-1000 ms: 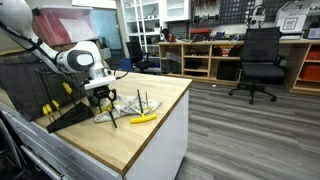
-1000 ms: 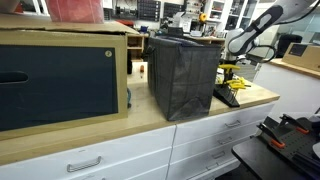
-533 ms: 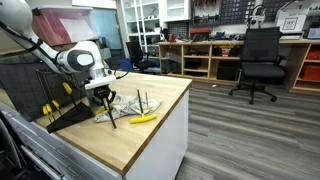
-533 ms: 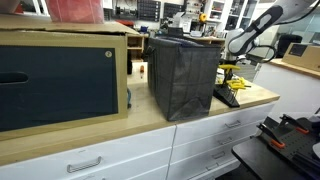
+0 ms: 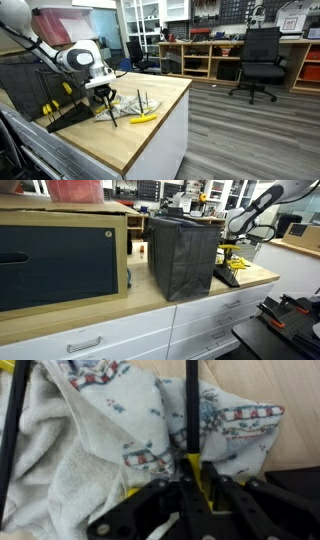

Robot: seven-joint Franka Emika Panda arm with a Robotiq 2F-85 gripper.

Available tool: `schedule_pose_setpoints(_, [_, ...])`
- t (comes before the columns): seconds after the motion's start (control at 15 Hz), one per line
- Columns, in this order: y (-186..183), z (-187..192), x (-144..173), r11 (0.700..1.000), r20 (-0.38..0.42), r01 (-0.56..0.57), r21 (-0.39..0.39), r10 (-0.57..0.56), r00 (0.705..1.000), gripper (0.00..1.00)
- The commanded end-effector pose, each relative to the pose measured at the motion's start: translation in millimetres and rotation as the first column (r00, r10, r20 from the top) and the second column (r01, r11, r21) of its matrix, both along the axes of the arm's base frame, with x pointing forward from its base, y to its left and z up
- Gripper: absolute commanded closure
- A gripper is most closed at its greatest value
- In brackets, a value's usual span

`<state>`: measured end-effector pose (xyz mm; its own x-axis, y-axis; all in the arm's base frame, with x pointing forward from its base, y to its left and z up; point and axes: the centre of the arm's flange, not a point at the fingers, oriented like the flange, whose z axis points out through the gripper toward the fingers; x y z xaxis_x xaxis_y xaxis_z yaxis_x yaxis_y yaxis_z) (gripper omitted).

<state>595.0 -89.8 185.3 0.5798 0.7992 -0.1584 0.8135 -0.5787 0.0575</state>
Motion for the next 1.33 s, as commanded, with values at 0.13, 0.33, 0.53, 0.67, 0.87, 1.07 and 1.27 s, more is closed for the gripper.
schedule_pose_setpoints(0.13, [-1, 46, -13, 0.998, 0.110, -0.007, 0.057, 0.001, 0.994, 0.96])
schedule_pose_setpoints(0.33, [-6, 65, -18, 0.993, 0.161, 0.021, 0.119, -0.040, 0.986, 0.96])
schedule_pose_setpoints(0.53, [-10, 79, -24, 0.988, 0.219, 0.046, 0.148, -0.078, 0.973, 0.96])
schedule_pose_setpoints(0.67, [-9, 76, -25, 0.989, 0.212, 0.057, 0.139, -0.086, 0.973, 0.96])
schedule_pose_setpoints(0.87, [-14, 61, -30, 0.991, 0.152, 0.084, 0.107, -0.100, 0.983, 0.96])
schedule_pose_setpoints(1.07, [-26, 42, -35, 0.992, 0.120, 0.127, 0.028, -0.129, 0.984, 0.96])
schedule_pose_setpoints(1.27, [-43, 19, -39, 0.975, 0.096, 0.201, -0.095, -0.192, 0.977, 0.96])
